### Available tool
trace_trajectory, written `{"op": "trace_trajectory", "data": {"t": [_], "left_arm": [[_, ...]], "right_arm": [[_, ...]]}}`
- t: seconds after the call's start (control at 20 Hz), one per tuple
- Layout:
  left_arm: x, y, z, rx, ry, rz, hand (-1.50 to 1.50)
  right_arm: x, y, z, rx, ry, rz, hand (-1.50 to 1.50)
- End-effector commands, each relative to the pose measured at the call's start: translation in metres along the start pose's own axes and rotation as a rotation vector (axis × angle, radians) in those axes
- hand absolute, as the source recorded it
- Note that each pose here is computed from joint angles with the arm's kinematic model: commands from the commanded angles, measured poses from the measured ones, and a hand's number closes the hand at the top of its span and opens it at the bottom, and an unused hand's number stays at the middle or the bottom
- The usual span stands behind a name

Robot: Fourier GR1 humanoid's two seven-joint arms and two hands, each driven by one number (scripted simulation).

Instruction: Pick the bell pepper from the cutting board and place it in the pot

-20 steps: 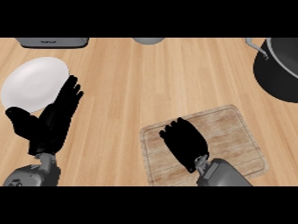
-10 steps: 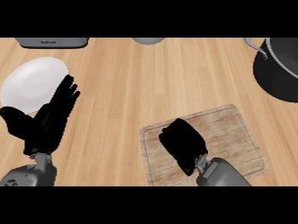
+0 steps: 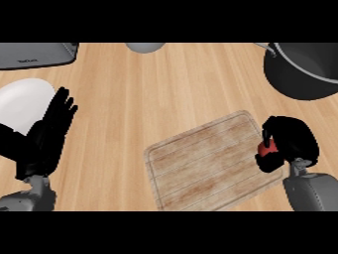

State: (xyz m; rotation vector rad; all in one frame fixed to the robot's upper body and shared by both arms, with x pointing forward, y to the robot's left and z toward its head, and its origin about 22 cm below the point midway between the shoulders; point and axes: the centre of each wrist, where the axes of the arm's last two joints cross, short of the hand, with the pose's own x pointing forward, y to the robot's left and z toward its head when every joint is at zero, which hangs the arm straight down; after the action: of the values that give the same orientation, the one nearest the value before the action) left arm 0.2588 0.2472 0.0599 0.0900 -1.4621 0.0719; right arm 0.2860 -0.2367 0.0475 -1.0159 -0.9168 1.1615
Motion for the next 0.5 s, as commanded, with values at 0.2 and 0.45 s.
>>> {"op": "trace_trajectory", "data": {"t": [0.2,0.45], "left_arm": [[-0.002,-0.002,0.009,-0.041,0.006,0.003,0.00],[0.012,0.004,-0.002,-0.071,-0.002,0.008,0.00]], "right_arm": [[-0.146,-0.073,0.015,-0.351,0.675,-0.299,1.50],[-0.177,-0.107,0.058,-0.492,0.626,-0.316,1.50]]}}
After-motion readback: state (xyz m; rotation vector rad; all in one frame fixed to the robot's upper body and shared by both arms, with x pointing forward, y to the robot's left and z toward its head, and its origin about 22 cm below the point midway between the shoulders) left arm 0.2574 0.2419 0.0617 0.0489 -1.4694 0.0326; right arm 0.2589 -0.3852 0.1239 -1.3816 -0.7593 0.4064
